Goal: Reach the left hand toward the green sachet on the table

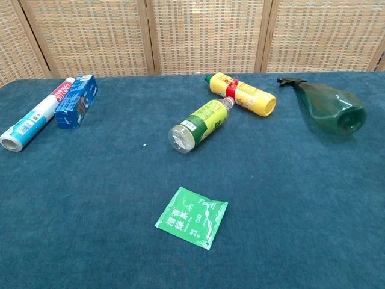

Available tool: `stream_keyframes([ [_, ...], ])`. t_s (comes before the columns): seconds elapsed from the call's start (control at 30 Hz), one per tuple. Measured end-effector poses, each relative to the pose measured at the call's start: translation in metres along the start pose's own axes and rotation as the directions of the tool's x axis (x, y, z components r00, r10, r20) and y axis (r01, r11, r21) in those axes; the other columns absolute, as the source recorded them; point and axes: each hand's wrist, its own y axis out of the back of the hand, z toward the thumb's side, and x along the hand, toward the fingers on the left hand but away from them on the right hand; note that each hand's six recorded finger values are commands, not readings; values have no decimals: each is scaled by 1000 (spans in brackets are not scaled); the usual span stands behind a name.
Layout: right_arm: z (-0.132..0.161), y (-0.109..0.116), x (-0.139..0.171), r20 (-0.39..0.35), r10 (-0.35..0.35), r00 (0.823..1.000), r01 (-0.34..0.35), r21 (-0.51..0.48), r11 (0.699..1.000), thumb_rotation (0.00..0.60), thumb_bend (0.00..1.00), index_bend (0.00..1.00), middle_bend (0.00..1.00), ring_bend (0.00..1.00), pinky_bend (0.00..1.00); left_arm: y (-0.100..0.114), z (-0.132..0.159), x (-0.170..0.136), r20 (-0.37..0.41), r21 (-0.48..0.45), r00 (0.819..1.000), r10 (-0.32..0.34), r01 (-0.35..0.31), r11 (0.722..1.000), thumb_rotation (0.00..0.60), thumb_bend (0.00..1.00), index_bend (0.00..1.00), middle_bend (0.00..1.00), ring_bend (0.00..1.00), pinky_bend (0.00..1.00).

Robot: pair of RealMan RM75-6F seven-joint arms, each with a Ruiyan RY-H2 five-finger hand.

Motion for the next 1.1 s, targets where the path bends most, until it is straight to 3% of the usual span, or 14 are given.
stream_keyframes([
  [1.1,2,-1,0,-6,0,1000,0,-7,1000,600,12,15,0,0,0,-1,4,1,11,0,1000,-5,5,1000,579,274,0,0,0,0],
])
